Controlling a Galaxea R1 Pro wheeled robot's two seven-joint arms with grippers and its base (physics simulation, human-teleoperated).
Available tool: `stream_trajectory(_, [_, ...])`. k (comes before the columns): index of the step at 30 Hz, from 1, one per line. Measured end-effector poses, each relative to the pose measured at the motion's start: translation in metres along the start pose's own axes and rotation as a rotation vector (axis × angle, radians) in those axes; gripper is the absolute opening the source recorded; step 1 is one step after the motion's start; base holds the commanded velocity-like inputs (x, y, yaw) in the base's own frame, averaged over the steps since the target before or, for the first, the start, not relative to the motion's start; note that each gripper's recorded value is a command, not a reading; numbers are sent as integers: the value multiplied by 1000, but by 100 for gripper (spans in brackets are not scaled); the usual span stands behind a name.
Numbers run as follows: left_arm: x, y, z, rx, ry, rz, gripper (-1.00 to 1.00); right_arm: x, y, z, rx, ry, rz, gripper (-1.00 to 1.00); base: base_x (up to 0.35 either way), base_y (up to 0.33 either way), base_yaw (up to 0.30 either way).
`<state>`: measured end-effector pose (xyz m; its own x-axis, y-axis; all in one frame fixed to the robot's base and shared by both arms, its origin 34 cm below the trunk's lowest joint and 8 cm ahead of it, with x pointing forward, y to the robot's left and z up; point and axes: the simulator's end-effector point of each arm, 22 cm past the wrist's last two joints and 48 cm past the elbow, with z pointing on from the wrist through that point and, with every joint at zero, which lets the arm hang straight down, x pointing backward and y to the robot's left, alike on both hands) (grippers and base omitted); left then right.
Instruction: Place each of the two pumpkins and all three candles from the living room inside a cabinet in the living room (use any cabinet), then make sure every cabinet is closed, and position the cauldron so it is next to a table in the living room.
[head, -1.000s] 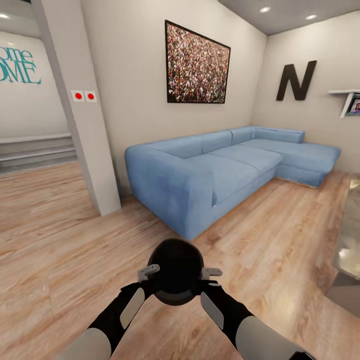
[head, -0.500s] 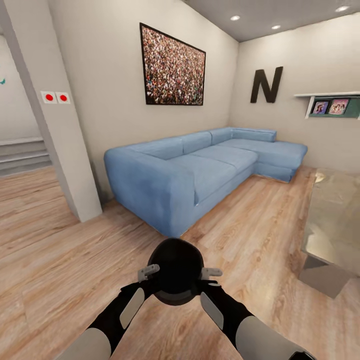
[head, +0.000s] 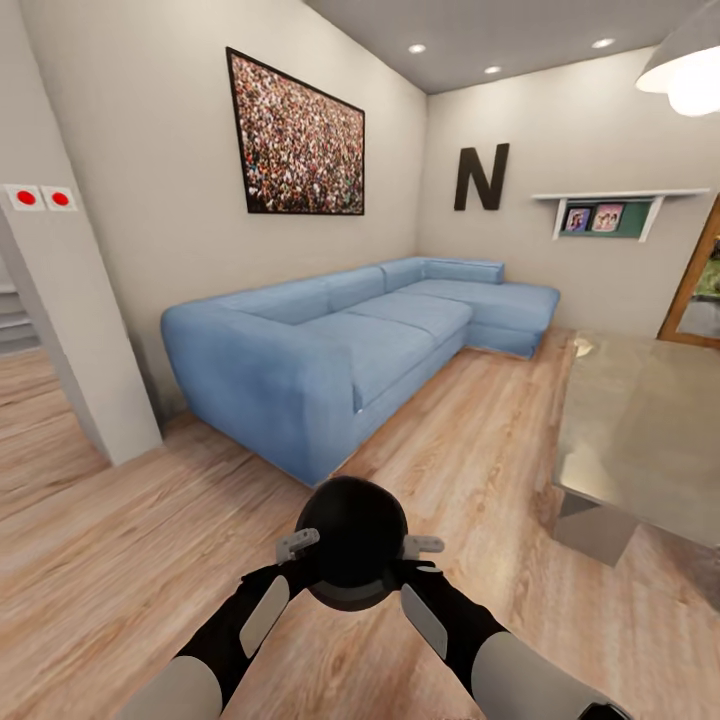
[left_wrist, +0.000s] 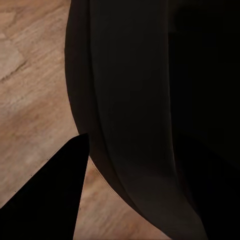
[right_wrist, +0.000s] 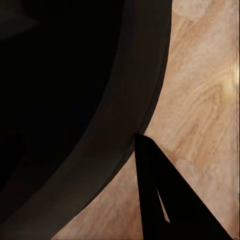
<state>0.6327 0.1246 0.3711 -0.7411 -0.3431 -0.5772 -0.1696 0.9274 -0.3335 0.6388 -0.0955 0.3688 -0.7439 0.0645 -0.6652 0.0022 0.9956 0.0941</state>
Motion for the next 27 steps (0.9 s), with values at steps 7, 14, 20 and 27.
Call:
stream_trajectory(7, [-2, -1, -2, 1, -5, 1, -100, -2, 0, -2, -1, -5, -1, -100, 0, 0, -256])
stream_trajectory(14, [-4, -2, -3, 3, -9, 1, -100, -5, 0, -3, -1, -10, -1, -100, 0, 0, -256])
stream_trajectory(20, [-6, -3, -5, 4, -13, 2, -100, -7, 0, -5, -2, -13, -1, -100, 0, 0, -256])
stream_trajectory(27, [-8, -5, -6, 5, -18, 2, -100, -9, 0, -6, -3, -18, -1, -100, 0, 0, -256])
